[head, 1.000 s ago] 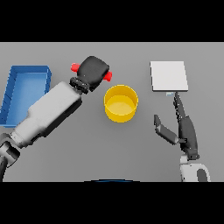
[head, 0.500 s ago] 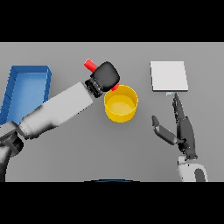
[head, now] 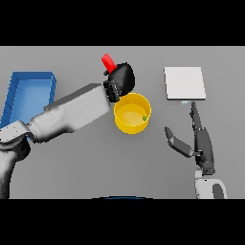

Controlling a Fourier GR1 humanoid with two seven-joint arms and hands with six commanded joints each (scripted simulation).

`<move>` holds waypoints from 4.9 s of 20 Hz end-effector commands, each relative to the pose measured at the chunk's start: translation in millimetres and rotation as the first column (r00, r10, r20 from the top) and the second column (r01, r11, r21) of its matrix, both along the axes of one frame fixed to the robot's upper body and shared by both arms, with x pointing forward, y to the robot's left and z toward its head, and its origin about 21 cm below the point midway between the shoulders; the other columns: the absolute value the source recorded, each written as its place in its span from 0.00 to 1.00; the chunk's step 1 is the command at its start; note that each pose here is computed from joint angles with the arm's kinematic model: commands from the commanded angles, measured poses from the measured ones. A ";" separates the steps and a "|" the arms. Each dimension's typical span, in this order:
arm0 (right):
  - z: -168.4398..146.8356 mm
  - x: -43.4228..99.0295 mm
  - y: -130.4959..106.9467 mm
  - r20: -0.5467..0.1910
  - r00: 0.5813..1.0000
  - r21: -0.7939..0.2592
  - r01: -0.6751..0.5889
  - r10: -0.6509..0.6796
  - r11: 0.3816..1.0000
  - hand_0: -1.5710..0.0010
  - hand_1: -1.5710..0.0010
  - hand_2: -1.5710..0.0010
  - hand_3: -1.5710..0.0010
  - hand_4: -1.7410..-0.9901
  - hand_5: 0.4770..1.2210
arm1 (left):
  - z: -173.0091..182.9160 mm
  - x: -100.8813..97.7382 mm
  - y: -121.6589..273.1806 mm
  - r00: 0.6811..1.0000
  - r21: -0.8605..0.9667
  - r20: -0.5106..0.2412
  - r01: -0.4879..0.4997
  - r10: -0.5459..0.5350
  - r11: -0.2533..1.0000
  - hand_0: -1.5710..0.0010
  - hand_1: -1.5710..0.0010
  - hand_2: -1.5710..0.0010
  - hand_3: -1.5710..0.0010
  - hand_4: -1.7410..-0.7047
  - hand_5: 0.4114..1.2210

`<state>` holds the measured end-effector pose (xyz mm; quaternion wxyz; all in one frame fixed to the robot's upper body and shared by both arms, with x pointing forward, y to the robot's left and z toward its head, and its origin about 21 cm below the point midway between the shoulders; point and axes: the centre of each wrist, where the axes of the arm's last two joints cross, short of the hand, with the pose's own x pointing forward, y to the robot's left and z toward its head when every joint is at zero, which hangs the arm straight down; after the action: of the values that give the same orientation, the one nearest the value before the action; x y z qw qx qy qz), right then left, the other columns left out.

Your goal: Pick up the red beaker and tilt it to pour out 1 green nut into yellow bowl. Pick up the yellow bowl and place it on the metallic measuring scale.

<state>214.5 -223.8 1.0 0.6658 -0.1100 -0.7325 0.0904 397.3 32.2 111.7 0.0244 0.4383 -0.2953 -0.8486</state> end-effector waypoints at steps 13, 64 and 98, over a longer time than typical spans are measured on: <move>5.0 0.0 1.3 0.051 0.999 -0.023 0.001 0.001 1.000 1.00 1.00 1.00 1.00 0.72 0.15 | 66.0 20.8 -6.1 0.986 0.123 0.134 0.086 -0.102 0.989 0.00 0.00 0.00 0.05 0.01 1.00; -4.0 -1.9 -4.2 0.041 0.996 -0.033 -0.084 0.085 0.996 1.00 1.00 1.00 1.00 0.74 0.26 | -2.6 -58.7 294.8 0.353 -0.629 -0.752 -0.639 0.556 -0.444 0.76 0.80 0.80 0.81 0.86 0.35; 63.9 112.5 55.7 -0.338 0.674 -0.791 -0.582 0.657 0.189 1.00 1.00 1.00 1.00 0.65 0.28 | -2.8 -50.0 287.3 0.435 -0.656 -0.748 -0.600 0.501 -0.457 1.00 1.00 1.00 1.00 0.91 0.38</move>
<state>327.0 -167.8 64.8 0.3945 -0.1228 -0.5888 0.6947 347.3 319.5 109.0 0.7668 0.3369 -0.4877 -0.2463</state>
